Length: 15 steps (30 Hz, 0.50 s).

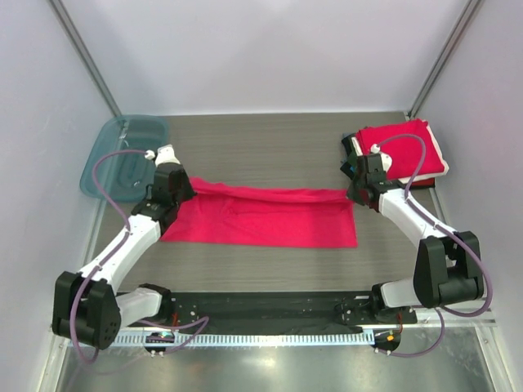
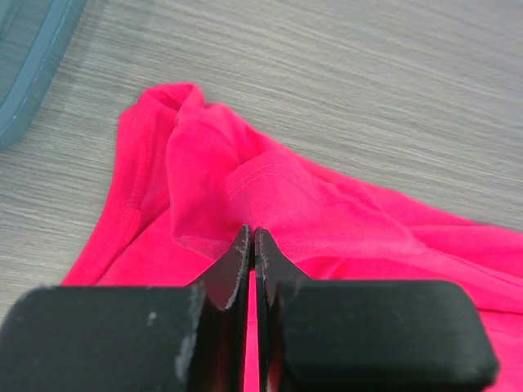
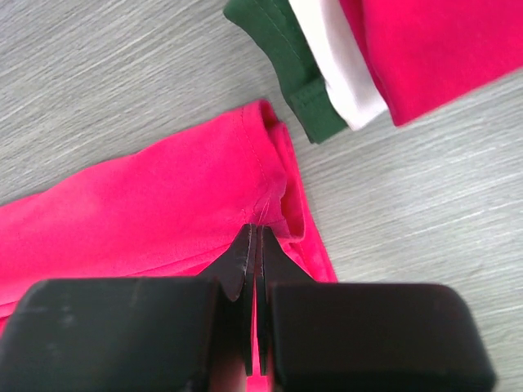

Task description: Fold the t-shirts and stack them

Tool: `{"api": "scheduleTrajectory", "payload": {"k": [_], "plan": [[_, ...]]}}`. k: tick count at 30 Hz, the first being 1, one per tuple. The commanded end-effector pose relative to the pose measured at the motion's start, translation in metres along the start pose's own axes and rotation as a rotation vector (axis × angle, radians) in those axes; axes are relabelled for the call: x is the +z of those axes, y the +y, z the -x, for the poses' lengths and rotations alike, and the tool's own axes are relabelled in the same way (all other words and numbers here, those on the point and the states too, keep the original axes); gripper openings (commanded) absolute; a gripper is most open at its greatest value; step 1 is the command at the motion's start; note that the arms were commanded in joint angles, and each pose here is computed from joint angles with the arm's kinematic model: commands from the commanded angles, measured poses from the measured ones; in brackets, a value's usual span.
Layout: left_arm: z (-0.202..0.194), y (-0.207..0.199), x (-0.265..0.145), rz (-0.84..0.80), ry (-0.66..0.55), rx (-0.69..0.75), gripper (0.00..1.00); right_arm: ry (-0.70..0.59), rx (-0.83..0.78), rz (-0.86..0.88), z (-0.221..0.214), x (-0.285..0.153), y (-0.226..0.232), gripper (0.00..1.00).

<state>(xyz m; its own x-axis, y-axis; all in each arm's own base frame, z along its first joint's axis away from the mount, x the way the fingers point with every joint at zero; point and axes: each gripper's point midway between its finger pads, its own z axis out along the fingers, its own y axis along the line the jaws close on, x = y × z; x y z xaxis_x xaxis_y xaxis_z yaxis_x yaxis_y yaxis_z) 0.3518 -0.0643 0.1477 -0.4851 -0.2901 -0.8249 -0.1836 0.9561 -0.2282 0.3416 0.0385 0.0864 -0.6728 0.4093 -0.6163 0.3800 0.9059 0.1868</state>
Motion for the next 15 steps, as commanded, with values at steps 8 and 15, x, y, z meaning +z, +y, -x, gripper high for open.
{"api": "scheduleTrajectory", "payload": {"k": [8,15], "plan": [[-0.001,0.000,-0.017,0.053,-0.041,0.022,0.01,-0.067,0.023,-0.002,0.012,-0.006,0.000,0.01],[-0.020,0.006,-0.029,0.075,-0.026,0.040,0.01,-0.056,0.045,0.006,0.003,-0.007,-0.003,0.01]]}}
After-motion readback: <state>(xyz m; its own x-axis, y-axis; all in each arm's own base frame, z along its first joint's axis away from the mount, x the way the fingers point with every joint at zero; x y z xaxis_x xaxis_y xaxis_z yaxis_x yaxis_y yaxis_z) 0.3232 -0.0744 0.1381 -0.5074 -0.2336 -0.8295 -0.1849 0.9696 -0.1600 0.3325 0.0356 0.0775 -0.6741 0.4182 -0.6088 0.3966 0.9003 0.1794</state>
